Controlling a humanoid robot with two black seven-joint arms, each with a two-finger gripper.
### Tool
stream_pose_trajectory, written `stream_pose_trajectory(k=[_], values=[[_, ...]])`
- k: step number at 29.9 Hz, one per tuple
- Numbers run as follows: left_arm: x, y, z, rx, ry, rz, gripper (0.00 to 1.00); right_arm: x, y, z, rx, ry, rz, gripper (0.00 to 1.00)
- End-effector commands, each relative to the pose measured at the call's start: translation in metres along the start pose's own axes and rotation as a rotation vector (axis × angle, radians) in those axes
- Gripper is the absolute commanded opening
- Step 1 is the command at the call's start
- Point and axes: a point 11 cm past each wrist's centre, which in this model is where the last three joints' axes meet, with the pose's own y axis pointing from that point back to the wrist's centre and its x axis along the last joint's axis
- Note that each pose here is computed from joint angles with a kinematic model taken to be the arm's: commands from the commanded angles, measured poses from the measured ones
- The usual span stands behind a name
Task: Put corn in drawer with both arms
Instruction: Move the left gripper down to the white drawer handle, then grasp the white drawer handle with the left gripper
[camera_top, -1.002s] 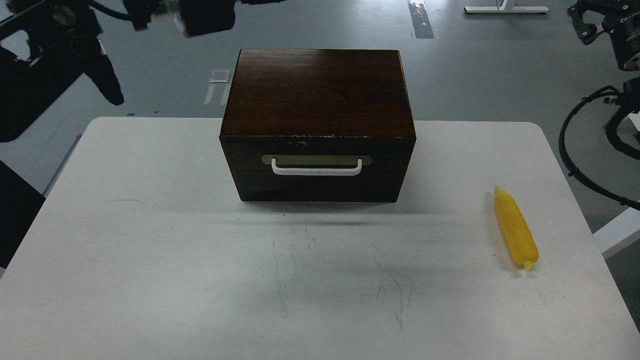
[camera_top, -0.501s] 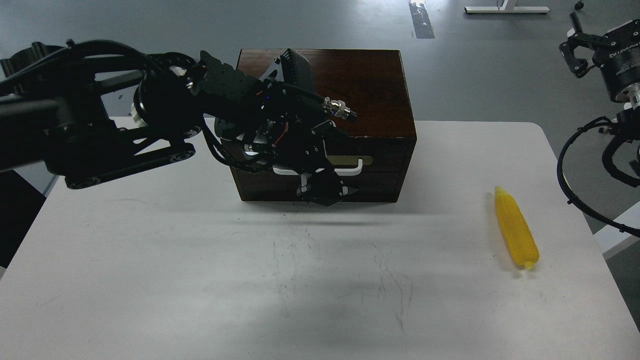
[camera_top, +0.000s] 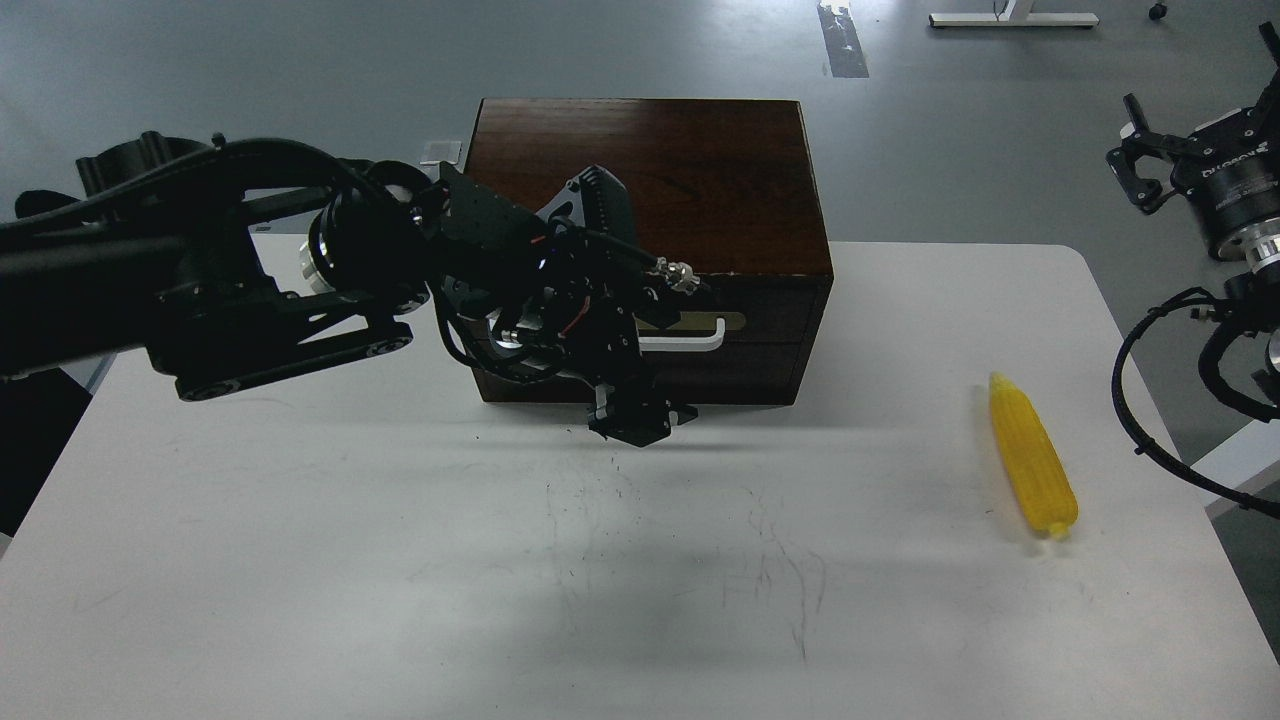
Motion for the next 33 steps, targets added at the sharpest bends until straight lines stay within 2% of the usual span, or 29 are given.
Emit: stream_pose_trajectory(k=[1,7,14,33], values=[[-0.010,-0.003,-0.009,0.039,-0.014,-0.030,0.93,-0.004,-0.004,-0.004,0.008,0.001,-0.010,1.00],[-0.016,0.000,-0.026,0.088,0.004,-0.048,0.93,-0.004,-0.004,-0.007,0.012,0.008,-0.010,1.00],[-0.033,-0.006,-0.022,0.077,0.000,-0.104,0.93,-0.003,-0.004,-0.013,0.021,0.015,-0.007,1.00],[-0.043,-0.009,-0.023,0.090,-0.012,-0.127,0.93,-0.008,-0.008,-0.017,0.034,0.010,-0.018,1.00]])
